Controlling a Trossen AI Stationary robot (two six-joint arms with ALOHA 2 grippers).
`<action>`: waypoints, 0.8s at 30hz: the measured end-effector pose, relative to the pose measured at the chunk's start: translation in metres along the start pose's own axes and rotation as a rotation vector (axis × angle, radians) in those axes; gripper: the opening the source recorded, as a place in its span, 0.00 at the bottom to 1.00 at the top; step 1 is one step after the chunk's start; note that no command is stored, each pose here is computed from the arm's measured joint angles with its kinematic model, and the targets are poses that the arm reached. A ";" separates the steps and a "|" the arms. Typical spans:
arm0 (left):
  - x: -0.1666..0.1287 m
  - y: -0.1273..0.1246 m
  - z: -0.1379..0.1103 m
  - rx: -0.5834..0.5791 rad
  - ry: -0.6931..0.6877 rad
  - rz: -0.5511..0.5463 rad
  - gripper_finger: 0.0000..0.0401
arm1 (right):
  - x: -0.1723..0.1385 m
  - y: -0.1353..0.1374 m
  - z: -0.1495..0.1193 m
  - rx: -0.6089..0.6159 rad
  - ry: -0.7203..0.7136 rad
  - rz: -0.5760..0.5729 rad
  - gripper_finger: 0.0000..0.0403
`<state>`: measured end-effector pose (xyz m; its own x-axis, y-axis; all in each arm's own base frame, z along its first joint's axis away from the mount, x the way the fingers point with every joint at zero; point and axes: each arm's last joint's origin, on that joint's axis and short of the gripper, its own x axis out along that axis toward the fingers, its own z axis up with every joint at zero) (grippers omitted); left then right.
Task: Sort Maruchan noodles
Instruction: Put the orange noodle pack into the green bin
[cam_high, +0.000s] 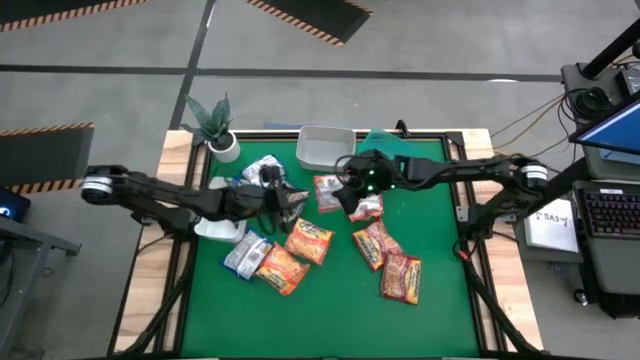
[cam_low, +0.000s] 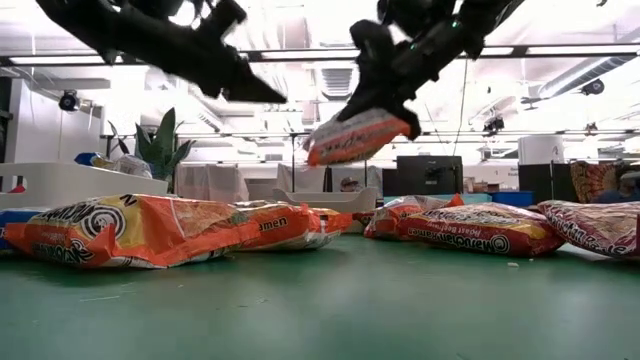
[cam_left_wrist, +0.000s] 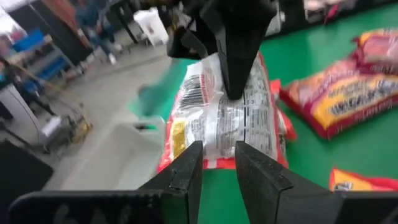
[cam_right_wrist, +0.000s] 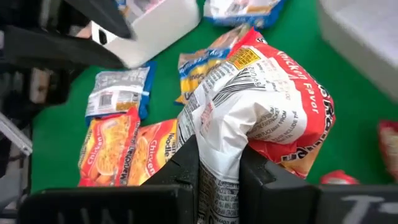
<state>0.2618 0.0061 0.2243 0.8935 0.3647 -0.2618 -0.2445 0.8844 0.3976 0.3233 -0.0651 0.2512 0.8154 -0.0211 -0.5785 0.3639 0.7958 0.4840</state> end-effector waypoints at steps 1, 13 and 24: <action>-0.004 0.003 0.004 0.005 -0.025 -0.005 0.19 | -0.006 0.000 0.002 -0.004 -0.010 -0.009 0.12; -0.041 0.027 0.031 0.038 -0.193 0.048 0.19 | -0.088 -0.002 0.022 0.036 -0.143 -0.113 0.12; -0.057 0.045 0.038 -0.003 -0.154 0.339 0.19 | -0.121 -0.004 0.073 -0.036 -0.011 -0.389 0.12</action>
<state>0.2138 0.0140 0.2902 0.8078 0.5891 0.0196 -0.5371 0.7219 0.4363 0.2562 -0.1100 0.3675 0.6242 -0.3315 -0.7075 0.6312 0.7476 0.2065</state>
